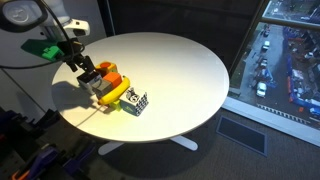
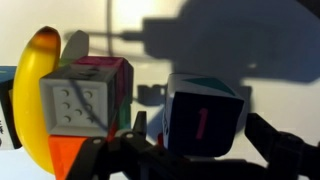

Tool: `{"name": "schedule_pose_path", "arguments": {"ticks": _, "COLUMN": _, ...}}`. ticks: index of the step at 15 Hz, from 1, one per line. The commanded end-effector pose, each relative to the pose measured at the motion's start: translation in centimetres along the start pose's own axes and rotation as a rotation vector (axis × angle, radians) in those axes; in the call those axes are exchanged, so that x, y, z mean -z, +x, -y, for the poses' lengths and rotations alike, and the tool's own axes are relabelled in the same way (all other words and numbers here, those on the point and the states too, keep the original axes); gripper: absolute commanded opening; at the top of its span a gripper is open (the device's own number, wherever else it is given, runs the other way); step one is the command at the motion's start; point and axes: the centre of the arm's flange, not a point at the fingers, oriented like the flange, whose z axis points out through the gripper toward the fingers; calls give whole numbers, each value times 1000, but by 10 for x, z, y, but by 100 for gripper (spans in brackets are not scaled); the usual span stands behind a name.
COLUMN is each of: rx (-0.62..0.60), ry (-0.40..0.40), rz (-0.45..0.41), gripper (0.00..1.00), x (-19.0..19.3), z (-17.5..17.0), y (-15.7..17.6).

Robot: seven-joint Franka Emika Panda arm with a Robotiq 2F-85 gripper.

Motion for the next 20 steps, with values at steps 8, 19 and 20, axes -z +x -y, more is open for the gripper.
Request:
{"name": "schedule_pose_path", "arguments": {"ticks": 8, "rx": -56, "ry": -16, "rz": -5, "gripper": 100, "x": -12, "z": 11, "y": 9}}
{"name": "schedule_pose_path", "arguments": {"ticks": 19, "rx": -55, "ry": -17, "rz": 7, "gripper": 100, "x": -28, "z": 12, "y": 29}}
{"name": "schedule_pose_path", "arguments": {"ticks": 20, "rx": -53, "ry": -17, "rz": 7, "gripper": 100, "x": -29, "z": 14, "y": 31}}
